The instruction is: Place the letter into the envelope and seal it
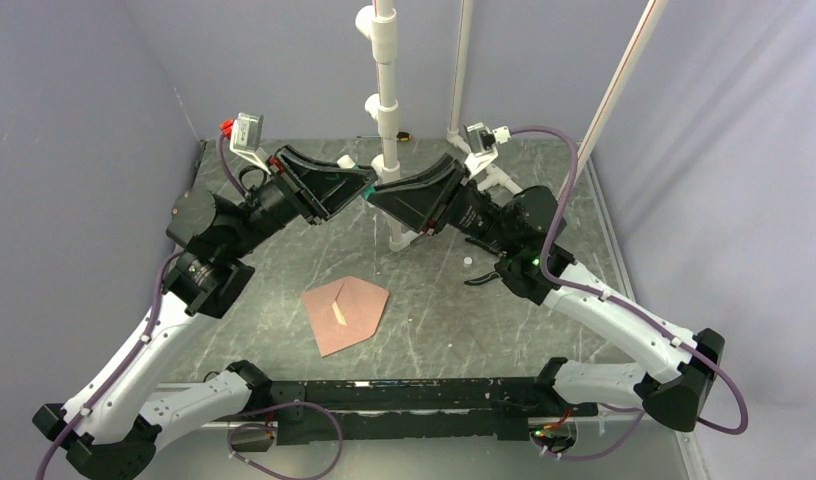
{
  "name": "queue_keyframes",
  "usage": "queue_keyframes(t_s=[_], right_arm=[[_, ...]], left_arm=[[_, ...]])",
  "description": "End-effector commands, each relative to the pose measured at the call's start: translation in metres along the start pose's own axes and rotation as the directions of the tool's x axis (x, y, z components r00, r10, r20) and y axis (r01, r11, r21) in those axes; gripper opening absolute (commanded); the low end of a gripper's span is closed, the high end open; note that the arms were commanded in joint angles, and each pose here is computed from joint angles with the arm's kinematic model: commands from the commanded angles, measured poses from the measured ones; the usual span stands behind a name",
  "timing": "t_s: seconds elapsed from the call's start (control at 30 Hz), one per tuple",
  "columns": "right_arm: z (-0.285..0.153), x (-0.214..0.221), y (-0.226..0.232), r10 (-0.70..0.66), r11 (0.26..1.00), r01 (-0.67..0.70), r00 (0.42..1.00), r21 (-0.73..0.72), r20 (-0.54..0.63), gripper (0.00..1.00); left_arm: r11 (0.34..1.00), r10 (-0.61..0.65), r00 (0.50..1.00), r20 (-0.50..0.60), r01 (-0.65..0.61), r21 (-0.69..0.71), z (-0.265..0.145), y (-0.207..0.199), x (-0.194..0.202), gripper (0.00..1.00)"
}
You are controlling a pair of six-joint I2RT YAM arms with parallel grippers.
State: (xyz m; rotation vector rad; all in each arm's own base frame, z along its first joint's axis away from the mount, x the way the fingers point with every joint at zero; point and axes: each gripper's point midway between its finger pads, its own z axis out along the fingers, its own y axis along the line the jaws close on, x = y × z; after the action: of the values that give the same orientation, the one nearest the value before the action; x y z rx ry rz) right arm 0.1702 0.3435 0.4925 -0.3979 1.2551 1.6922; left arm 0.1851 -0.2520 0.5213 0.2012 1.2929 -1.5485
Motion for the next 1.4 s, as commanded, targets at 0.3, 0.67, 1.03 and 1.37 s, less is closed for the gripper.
queue_keyframes(t_s=[0.3,0.67,1.03,1.37], right_arm=[[-0.01,-0.046,0.022,0.477,0.877,-0.44,0.847,-0.194,0.235,0.0],[-0.022,-0.035,0.017,0.741,0.665,-0.645,0.633,-0.377,0.223,0.0],[-0.042,0.002,-0.025,-0.133,0.971,0.111,0.986,0.212,0.096,0.67],[-0.051,-0.01,-0.017,-0.645,0.735,0.64,0.762,0.221,-0.06,0.67]], left_arm=[[0.961,0.158,0.987,0.01,-0.156,0.229,-0.006,-0.04,0.001,0.02],[0.903,0.289,0.957,0.016,-0.278,0.327,-0.014,-0.055,0.006,0.02],[0.996,0.065,0.997,0.032,-0.067,0.059,-0.003,-0.008,-0.002,0.02],[0.989,-0.099,0.993,0.07,0.106,-0.105,0.004,0.024,-0.004,0.02]])
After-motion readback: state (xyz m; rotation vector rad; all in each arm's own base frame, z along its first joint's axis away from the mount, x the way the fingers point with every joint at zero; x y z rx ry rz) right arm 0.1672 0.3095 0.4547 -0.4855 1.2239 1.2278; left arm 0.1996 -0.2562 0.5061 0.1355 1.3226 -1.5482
